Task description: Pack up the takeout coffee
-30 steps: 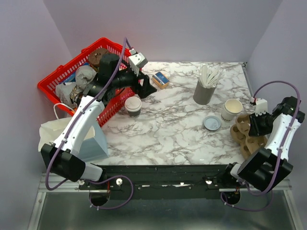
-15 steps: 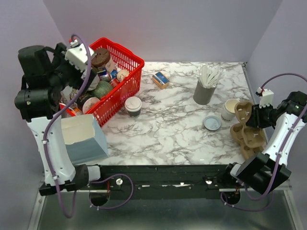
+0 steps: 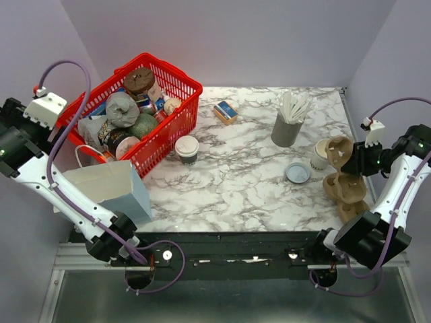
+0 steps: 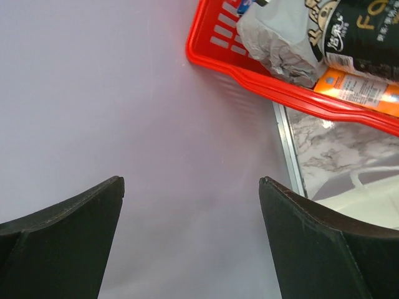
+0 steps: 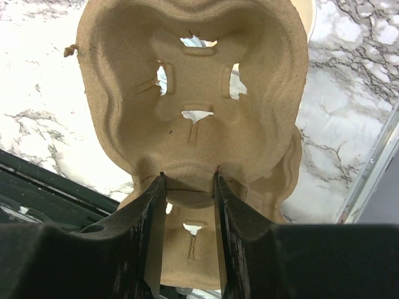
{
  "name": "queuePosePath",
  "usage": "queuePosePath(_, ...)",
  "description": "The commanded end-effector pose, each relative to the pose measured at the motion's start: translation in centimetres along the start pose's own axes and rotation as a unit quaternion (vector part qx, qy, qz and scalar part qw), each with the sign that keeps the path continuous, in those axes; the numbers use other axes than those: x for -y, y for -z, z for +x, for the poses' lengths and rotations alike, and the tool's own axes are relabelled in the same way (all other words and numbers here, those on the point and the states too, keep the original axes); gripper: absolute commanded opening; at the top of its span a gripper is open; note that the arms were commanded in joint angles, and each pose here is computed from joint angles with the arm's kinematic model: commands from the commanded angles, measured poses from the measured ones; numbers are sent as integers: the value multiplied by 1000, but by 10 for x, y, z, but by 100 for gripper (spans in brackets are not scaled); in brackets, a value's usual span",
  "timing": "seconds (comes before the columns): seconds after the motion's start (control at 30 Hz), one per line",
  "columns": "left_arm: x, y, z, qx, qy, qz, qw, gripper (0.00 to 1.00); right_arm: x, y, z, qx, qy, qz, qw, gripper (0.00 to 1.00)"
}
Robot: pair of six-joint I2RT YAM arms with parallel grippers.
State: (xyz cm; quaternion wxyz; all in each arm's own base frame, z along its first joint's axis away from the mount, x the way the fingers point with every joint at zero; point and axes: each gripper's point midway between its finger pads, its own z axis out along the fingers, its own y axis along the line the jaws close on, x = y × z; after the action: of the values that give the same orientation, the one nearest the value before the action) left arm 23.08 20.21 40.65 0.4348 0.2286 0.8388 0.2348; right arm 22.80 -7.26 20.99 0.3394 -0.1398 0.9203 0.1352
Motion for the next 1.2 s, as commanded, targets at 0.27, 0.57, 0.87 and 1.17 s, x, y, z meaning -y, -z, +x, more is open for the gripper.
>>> queuePosePath(0.27,114,-3,59,-56,-17,160,985,87,-15,0,-16,0,12,-33,999,1)
queuePosePath(0.57,138,-12,70,-84,-37,207,974,86,-20,-3,-18,-9,22,-42,999,1)
queuePosePath(0.87,163,-17,86,-113,-41,246,962,73,-23,-8,-14,-13,14,-53,998,1)
queuePosePath(1.17,203,-22,79,-104,-42,299,948,53,-24,-9,-16,-9,20,-54,998,1)
